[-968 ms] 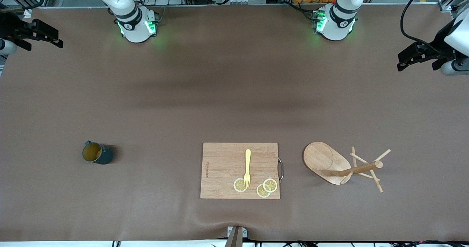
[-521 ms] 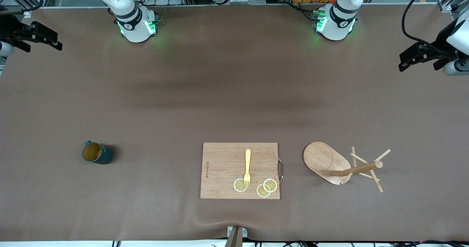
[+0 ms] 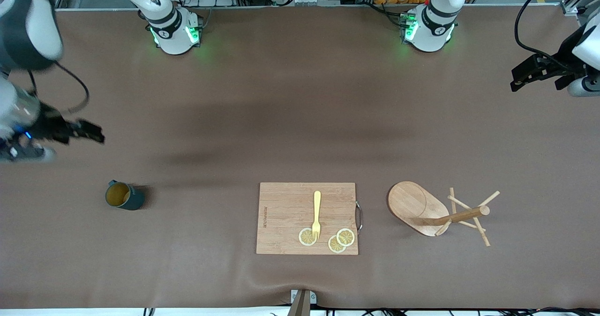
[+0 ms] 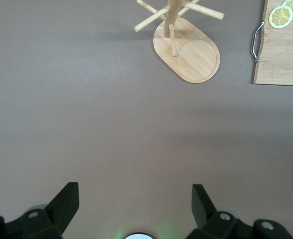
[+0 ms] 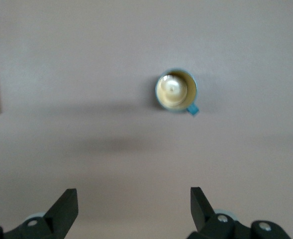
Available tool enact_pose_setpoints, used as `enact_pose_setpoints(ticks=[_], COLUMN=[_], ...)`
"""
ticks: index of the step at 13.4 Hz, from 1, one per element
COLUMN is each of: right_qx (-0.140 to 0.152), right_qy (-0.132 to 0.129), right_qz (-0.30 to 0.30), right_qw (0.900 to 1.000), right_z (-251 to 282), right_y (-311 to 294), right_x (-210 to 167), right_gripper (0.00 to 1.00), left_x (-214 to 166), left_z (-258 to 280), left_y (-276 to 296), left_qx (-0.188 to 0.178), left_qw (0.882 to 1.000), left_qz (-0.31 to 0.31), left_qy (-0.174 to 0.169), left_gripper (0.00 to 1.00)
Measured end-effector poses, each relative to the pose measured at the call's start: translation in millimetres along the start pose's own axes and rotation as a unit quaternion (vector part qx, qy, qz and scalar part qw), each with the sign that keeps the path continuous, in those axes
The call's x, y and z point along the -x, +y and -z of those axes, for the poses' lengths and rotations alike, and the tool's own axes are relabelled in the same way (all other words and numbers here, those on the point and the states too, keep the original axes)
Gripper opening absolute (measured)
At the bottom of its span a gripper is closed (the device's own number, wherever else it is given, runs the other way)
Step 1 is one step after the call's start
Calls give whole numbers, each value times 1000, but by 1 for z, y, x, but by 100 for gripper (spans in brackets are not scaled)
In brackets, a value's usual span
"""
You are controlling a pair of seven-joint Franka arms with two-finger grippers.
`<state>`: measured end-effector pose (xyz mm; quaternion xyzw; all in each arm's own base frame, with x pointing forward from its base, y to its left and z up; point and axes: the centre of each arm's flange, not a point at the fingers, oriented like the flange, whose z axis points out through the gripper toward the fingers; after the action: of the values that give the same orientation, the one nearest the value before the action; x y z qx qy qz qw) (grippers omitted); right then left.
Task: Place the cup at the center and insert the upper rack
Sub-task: 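Reach the right gripper down to the teal mug's rim, then close the right gripper on the teal mug's rim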
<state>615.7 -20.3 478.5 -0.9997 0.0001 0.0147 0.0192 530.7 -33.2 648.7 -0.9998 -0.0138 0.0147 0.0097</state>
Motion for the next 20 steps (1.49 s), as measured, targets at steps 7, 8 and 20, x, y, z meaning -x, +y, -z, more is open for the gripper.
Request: enact_pose_setpoints(ticks=[7, 8, 20], right_qx=[2, 3, 6], right_qy=[15, 19, 23], right_qz=[-4, -3, 29], right_qw=[1000, 1000, 999], right_z=[-117, -128, -218], right_y=[8, 9, 23], right_x=[-51, -55, -70], right_gripper=[100, 100, 86], left_x=[-1, -2, -5], left_z=[-2, -3, -9], left_y=[0, 0, 0], left_qx=[0, 0, -1], left_qw=[1000, 1000, 1000], left_qz=[0, 0, 0], left_qy=[-2, -3, -8], left_gripper=[100, 100, 100])
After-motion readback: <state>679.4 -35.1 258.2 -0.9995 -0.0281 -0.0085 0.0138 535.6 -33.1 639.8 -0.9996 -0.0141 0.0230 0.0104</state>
